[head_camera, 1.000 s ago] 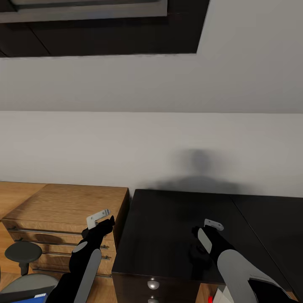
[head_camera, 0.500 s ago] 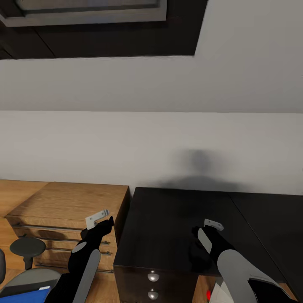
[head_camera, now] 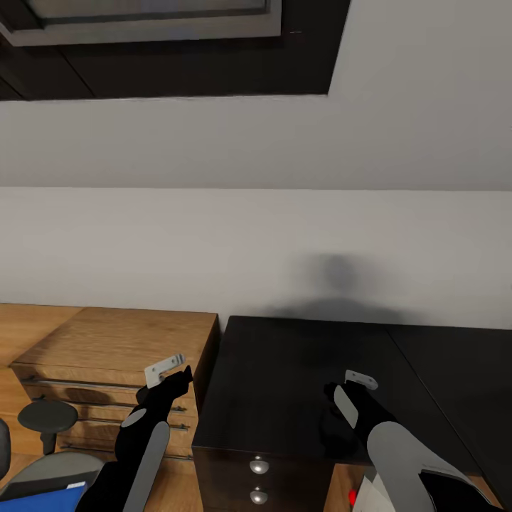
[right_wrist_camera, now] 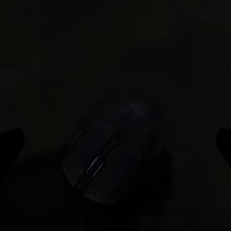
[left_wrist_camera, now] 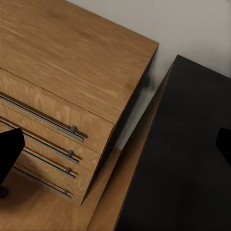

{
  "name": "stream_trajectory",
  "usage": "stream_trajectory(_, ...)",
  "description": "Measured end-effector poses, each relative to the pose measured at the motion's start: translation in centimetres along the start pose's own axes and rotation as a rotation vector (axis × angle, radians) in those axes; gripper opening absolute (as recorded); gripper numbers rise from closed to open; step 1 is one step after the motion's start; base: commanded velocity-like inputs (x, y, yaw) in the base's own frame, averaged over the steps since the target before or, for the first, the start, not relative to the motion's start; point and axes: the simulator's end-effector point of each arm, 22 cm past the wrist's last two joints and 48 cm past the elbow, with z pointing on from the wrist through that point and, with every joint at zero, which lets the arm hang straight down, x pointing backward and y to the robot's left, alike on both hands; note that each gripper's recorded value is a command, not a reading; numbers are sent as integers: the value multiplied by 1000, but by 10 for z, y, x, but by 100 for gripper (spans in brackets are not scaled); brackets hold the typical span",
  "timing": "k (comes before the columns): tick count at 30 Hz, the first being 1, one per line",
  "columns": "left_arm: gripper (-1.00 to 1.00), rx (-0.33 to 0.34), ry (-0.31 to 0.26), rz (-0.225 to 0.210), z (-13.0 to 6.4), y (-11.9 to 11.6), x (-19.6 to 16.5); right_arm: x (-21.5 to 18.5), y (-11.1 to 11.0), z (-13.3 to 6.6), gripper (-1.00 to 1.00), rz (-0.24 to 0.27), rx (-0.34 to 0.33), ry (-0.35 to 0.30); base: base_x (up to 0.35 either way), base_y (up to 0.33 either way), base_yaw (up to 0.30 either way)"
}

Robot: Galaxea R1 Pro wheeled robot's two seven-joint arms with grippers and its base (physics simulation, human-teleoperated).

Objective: In the bedroom, organize the workspace by keeping the computer under the desk, ensuring the monitor is on the desk, placing the keyboard on the desk next to the monitor, placing the mouse on the desk next to the keyboard, moving the folder from the swivel chair onto the desk next to the mouse, stacking the notebook on top of the folder with the pen on top of the notebook, and positioning the swivel chair next to the desk.

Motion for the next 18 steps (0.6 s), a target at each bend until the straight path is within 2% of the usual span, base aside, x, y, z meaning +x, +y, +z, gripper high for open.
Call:
stream_trajectory(10, 100, 0, 1, 0, 0, 0, 1, -1, 0, 0, 100, 1, 0, -3, 1, 0, 0)
stream_trajectory(18, 100, 1, 2, 0, 0, 0, 1, -2, 0, 0, 100, 0, 0, -5, 127, 0, 0)
